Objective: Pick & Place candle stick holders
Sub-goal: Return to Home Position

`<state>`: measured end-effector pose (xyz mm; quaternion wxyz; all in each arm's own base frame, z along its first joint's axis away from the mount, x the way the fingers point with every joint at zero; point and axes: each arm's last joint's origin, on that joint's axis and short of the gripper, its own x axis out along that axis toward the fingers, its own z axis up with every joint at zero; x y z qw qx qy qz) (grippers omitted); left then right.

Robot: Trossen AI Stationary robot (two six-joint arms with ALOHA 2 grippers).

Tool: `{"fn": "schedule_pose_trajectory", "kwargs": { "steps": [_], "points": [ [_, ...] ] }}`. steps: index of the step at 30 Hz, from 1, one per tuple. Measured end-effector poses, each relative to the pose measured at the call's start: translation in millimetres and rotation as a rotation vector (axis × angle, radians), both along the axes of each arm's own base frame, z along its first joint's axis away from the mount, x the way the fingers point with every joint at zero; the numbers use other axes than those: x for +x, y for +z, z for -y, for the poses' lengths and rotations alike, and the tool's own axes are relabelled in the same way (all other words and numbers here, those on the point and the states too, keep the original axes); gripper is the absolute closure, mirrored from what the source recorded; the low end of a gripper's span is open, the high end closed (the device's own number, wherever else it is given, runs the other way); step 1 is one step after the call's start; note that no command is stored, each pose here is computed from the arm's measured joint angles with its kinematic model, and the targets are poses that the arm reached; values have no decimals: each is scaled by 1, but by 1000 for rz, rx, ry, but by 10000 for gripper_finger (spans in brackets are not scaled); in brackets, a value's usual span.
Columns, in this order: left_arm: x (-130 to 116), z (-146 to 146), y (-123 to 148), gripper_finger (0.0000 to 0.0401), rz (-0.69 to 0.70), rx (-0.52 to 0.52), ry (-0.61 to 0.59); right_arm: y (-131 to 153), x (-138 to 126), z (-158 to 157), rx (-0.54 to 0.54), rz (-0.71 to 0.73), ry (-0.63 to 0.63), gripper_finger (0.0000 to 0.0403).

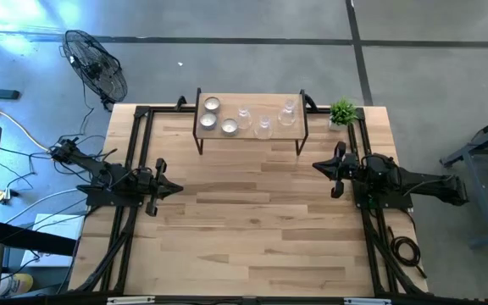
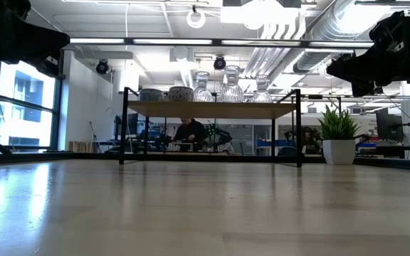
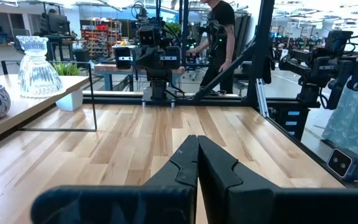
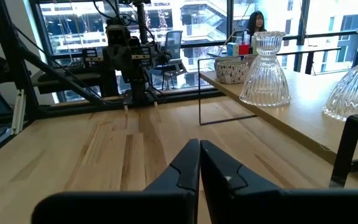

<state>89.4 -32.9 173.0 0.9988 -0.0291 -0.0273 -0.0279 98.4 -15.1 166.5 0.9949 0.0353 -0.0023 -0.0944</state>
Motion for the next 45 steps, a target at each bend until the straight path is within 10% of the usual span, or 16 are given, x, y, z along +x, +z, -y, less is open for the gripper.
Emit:
{"fn": "schedule_pose_trajectory", "kwargs": {
  "steps": [45],
  "points": [
    [0, 0, 0, 401, 0, 0, 0, 0, 0, 0, 0, 0, 0, 399]
  ]
}}
